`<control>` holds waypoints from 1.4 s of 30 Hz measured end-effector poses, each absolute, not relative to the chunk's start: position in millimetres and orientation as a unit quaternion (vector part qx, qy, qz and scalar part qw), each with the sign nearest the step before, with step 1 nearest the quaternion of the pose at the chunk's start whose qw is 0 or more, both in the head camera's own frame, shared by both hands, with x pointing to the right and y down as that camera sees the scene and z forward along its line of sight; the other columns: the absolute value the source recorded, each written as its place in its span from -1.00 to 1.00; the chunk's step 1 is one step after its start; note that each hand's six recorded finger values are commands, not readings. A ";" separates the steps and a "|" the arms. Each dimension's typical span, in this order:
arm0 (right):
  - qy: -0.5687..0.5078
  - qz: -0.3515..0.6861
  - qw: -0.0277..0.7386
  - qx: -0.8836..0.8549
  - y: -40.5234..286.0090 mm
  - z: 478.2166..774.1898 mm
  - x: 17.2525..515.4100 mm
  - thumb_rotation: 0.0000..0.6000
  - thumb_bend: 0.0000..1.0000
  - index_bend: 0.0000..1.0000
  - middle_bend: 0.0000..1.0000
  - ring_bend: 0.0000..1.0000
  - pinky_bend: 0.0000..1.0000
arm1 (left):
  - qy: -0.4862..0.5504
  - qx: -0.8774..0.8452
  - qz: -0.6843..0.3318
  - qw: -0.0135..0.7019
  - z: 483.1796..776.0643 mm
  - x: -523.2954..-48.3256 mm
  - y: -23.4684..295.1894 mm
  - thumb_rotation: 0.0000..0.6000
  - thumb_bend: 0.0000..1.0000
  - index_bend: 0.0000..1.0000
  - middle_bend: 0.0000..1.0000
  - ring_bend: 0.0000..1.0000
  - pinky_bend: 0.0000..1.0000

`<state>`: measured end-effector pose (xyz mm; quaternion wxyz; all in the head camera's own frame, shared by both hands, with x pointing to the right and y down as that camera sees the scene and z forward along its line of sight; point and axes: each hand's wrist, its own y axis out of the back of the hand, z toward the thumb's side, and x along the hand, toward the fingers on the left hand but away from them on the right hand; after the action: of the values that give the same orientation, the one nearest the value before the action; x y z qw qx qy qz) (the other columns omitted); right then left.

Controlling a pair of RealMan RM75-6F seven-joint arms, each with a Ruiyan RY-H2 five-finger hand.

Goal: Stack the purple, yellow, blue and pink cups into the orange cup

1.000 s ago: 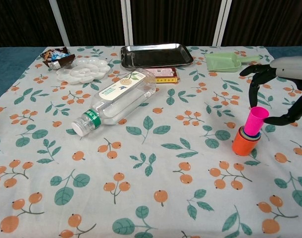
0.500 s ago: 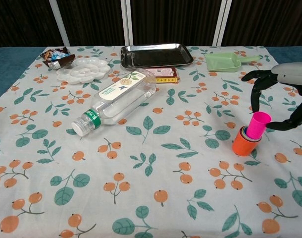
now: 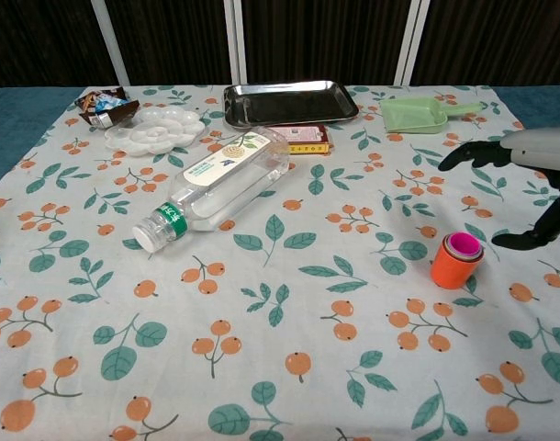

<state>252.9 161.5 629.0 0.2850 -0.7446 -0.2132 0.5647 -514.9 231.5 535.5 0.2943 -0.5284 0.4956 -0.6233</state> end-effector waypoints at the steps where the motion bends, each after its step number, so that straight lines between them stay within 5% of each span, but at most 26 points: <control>1: -0.215 0.566 0.284 -0.744 161.1 628.5 253.4 1.00 -0.21 -0.87 -1.00 -0.80 -0.78 | 0.496 -0.528 -0.623 0.294 535.5 -514.8 231.5 1.00 -0.55 -0.66 -0.86 -0.99 -1.00; 16: -0.347 0.559 0.324 -0.680 145.9 572.8 293.6 1.00 -0.21 -1.00 -1.00 -0.89 -0.87 | 0.495 -0.531 -0.621 0.296 535.1 -512.9 231.5 1.00 -0.55 -0.66 -0.86 -0.99 -1.00; 24: -0.429 0.530 0.386 -0.622 188.3 530.6 336.8 1.00 -0.21 -1.00 -1.00 -0.93 -0.91 | 0.496 -0.533 -0.617 0.298 533.9 -510.5 231.6 1.00 -0.55 -0.66 -0.86 -0.99 -1.00; 30: -0.433 0.553 0.400 -0.589 225.1 537.2 368.9 1.00 -0.21 -1.00 -1.00 -0.95 -0.93 | 0.498 -0.533 -0.615 0.298 532.3 -509.8 232.1 1.00 -0.55 -0.66 -0.86 -0.99 -1.00; 42: -0.440 0.567 0.394 -0.574 247.1 559.6 392.1 1.00 -0.21 -1.00 -1.00 -0.95 -0.93 | 0.497 -0.533 -0.616 0.300 532.1 -509.8 232.2 1.00 -0.55 -0.66 -0.86 -0.99 -1.00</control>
<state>392.1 247.1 559.6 0.3945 -0.5739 -0.4400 0.5670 -509.8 232.2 532.1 0.2996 -0.5335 0.4965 -0.6157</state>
